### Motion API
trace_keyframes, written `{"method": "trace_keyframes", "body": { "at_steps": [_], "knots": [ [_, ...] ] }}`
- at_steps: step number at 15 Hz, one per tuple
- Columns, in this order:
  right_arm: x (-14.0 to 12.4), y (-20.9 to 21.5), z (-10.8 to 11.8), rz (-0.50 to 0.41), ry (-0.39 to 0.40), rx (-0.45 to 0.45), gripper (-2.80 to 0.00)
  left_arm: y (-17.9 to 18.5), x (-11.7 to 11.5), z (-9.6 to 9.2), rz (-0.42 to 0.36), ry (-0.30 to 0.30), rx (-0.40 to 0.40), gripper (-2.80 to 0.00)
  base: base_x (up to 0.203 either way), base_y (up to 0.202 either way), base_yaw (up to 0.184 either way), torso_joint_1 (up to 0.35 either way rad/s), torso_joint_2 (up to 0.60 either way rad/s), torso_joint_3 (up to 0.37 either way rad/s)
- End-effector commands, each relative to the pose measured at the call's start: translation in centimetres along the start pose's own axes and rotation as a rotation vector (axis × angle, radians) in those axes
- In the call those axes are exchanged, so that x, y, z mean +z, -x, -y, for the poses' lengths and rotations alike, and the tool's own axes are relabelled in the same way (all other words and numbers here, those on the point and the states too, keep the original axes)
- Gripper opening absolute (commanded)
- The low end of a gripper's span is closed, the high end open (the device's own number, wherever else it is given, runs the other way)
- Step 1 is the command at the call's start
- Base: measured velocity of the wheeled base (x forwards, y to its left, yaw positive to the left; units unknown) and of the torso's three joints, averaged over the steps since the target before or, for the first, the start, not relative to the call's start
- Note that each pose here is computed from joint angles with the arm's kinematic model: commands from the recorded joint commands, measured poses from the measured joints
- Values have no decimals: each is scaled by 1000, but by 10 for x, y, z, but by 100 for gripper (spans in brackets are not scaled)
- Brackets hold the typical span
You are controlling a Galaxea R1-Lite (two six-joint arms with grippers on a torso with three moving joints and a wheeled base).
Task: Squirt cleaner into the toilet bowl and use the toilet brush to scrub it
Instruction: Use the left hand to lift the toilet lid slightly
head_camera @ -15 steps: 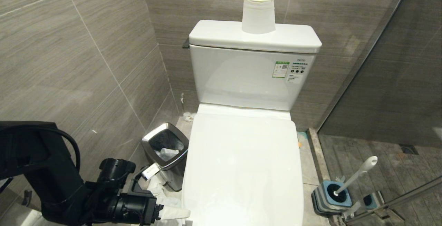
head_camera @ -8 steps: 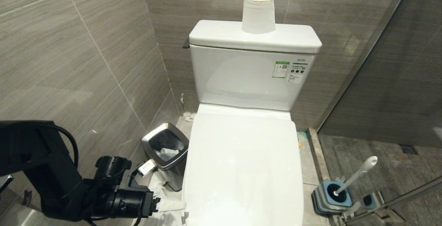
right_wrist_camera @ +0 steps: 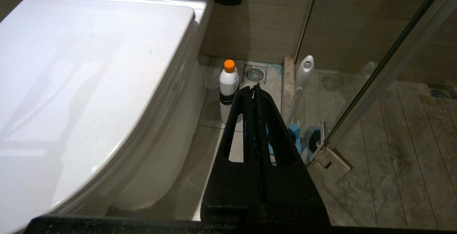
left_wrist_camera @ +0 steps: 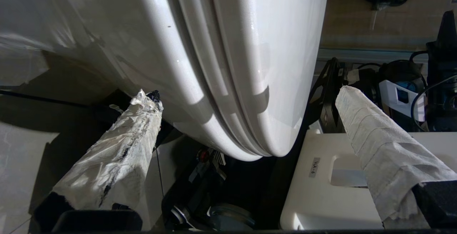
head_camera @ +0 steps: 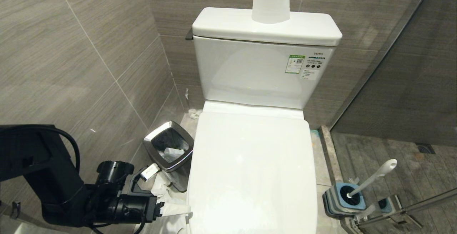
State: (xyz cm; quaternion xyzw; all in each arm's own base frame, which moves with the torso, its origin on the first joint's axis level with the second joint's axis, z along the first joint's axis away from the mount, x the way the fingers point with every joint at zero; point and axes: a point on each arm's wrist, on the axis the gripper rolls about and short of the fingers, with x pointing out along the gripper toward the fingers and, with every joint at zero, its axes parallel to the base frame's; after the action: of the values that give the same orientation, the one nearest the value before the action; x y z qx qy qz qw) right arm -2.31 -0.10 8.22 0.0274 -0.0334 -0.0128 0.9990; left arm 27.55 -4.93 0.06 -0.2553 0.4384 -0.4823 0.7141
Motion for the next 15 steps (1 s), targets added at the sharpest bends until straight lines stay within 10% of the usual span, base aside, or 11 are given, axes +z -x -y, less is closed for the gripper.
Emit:
{"method": "trace_keyframes", "body": {
  "at_steps": [1,10,15],
  "knots": [
    [-7,-2,0,-23,1,-1,-280,3,0,-1,10,0,0,0,0,0,0,5,2,-38],
    [-7,-2,0,-24,1,-1,-280,12,-13,16,2,-1,-119,0,0,0,0,0,0,0],
    [-7,-2,0,-25,1,-1,-280,-4,-10,20,-23,-65,-46,0,0,0,0,0,0,0]
  ]
}}
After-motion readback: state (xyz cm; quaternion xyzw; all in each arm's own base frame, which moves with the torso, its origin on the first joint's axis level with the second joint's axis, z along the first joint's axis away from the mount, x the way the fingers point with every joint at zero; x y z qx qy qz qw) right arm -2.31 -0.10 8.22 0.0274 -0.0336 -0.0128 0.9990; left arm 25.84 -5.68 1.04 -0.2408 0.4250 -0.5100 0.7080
